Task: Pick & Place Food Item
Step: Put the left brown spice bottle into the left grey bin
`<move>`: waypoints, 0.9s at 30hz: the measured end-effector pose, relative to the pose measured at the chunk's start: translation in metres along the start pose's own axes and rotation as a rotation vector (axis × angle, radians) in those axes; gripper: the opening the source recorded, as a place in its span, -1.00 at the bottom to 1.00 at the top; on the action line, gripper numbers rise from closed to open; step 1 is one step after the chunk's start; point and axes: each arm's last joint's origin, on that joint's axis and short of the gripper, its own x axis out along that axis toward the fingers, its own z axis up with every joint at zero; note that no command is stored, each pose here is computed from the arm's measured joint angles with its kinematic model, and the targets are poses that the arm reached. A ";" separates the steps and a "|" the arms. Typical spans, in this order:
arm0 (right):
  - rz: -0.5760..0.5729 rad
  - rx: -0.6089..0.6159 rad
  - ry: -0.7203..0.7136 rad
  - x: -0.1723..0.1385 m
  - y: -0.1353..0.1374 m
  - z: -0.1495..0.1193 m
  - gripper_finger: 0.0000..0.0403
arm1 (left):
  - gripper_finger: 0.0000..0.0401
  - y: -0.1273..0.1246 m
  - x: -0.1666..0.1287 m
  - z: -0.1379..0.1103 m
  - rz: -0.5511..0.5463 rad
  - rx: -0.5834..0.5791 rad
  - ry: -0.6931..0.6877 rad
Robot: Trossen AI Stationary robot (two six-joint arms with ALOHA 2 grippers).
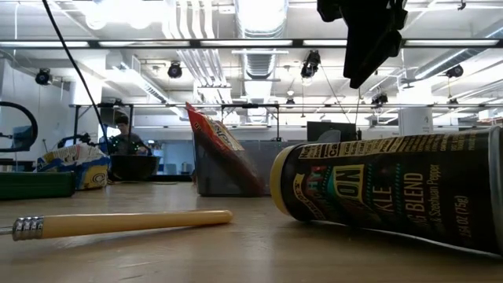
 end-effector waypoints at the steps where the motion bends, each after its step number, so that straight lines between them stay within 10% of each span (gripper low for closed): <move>1: 0.001 0.000 -0.001 0.000 0.000 0.000 0.16 | 0.11 0.000 0.000 0.000 -0.002 0.000 0.002; 27: 0.003 0.001 -0.003 0.000 0.000 0.000 0.16 | 0.13 -0.002 -0.006 -0.002 -0.076 -0.014 0.050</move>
